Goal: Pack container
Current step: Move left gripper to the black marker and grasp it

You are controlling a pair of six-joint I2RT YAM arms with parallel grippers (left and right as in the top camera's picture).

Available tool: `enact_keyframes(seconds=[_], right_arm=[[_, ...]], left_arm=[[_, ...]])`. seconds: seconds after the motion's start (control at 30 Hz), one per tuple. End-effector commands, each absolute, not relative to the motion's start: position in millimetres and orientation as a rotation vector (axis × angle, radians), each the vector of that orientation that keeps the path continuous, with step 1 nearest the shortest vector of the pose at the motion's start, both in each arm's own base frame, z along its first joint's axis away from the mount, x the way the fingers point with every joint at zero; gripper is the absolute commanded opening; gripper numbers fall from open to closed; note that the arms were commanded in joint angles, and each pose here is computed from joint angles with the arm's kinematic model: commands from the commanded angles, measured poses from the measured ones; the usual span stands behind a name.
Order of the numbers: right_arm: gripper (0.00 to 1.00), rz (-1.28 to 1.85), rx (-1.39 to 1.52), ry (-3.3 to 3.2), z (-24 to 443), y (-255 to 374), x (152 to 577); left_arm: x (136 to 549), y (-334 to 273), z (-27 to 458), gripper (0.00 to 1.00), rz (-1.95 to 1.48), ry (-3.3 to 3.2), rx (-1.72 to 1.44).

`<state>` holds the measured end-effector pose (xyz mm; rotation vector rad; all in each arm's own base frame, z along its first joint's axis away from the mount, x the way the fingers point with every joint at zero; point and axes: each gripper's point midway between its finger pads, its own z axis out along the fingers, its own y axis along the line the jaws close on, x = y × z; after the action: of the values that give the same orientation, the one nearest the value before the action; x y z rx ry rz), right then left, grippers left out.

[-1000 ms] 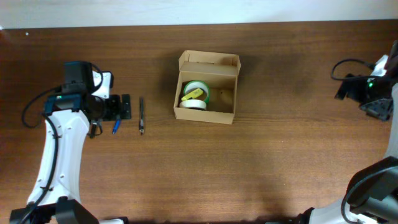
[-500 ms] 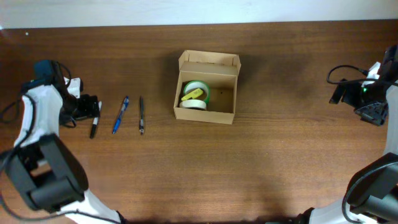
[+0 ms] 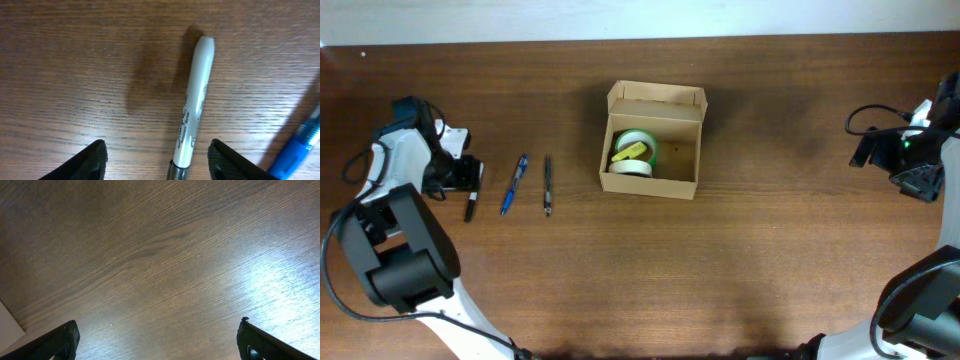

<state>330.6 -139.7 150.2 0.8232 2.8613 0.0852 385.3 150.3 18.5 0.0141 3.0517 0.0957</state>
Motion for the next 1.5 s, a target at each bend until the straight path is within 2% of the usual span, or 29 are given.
enact_keyframes(seconds=[0.0, 0.3, 0.37, 0.47, 0.53, 0.63, 0.7, 0.93, 1.07, 1.37, 1.4, 1.47], right_arm=[[0.99, 0.11, 0.828, 2.858, 150, -137, 330], [0.99, 0.108, 0.827, 2.855, 150, -137, 331], [0.99, 0.108, 0.827, 2.855, 150, -137, 331], [0.99, 0.108, 0.827, 2.855, 150, -137, 331], [0.99, 0.108, 0.827, 2.855, 150, -137, 331], [0.99, 0.108, 0.826, 2.855, 150, -137, 331], [0.99, 0.108, 0.827, 2.856, 150, -137, 331], [0.99, 0.108, 0.827, 2.856, 150, -137, 331], [0.99, 0.108, 0.826, 2.856, 150, -137, 331], [0.99, 0.105, 0.826, 2.869, 149, -137, 328], [0.99, 0.105, 0.826, 2.869, 149, -137, 328], [0.99, 0.105, 0.826, 2.868, 149, -136, 328]], left_arm=[[389, 144, 4, 0.63, 0.179, 3.098, 0.107], [392, 121, -19, 0.63, 0.284, 3.154, 0.254], [391, 120, -21, 0.54, 0.284, 3.159, 0.237], [393, 121, -21, 0.32, 0.284, 3.151, 0.201], [394, 121, -21, 0.27, 0.284, 3.147, 0.201], [396, 115, -22, 0.29, 0.215, 3.14, 0.197], [397, 111, -23, 0.4, 0.162, 3.134, 0.188], [387, 108, -24, 0.55, 0.113, 3.167, 0.185], [377, 89, -23, 0.55, -0.063, 3.184, 0.326], [371, 110, -23, 0.54, -0.012, 3.198, 0.356], [371, 113, -23, 0.52, -0.009, 3.194, 0.343], [371, 118, -23, 0.42, -0.006, 3.189, 0.321]])
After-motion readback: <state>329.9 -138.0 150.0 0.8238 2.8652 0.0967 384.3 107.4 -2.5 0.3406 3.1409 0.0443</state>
